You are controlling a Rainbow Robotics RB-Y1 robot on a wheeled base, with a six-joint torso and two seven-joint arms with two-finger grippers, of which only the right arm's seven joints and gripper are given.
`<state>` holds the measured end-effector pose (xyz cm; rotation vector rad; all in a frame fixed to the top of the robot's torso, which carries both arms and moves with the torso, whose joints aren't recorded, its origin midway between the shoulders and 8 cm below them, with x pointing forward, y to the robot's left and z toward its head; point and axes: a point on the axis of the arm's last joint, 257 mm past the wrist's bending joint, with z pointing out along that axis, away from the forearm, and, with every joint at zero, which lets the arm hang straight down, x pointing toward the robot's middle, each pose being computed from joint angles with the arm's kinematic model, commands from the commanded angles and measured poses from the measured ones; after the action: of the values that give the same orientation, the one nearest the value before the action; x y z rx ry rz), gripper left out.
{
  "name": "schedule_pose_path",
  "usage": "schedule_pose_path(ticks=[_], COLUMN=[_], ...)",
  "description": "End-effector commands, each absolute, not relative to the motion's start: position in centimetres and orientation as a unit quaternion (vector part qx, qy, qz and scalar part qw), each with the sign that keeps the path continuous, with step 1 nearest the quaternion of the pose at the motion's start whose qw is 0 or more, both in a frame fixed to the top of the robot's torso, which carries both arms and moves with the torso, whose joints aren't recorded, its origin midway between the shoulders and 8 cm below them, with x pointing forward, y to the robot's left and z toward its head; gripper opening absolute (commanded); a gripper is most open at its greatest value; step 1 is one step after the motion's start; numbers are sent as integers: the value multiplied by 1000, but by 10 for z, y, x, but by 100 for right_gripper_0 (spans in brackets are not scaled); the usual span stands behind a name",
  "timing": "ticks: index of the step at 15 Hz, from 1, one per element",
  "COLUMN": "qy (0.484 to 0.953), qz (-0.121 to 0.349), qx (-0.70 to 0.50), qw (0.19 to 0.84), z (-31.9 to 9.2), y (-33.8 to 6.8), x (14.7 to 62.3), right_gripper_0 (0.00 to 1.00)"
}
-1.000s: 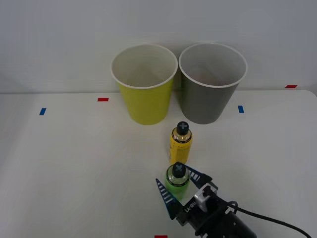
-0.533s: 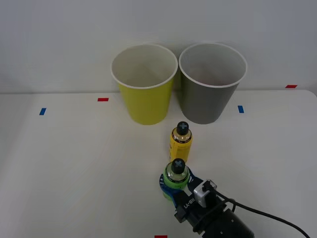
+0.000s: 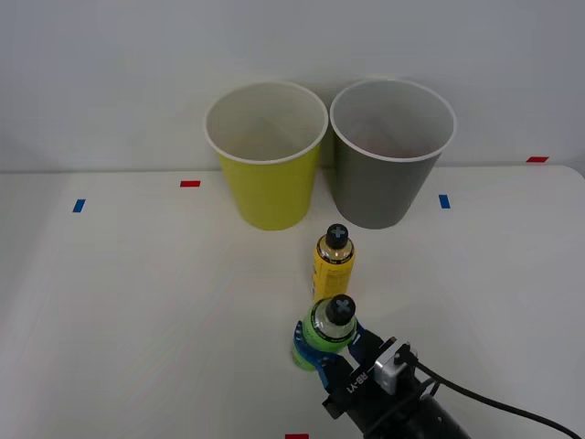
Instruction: Put cans in the gray bin, plastic bottles in the light green bin
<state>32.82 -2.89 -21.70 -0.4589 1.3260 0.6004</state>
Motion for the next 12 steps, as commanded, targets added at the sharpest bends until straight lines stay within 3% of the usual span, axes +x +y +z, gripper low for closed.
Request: schedule_pose_path(ticks=[1,6,12], qy=[572,528,532], qz=[305,375,385], qx=[-180,-135,-103], qw=[740,750,747], z=[-177,-109,2], y=[-23,-2,20], x=[325,318,362], right_gripper_0=[0,0,0])
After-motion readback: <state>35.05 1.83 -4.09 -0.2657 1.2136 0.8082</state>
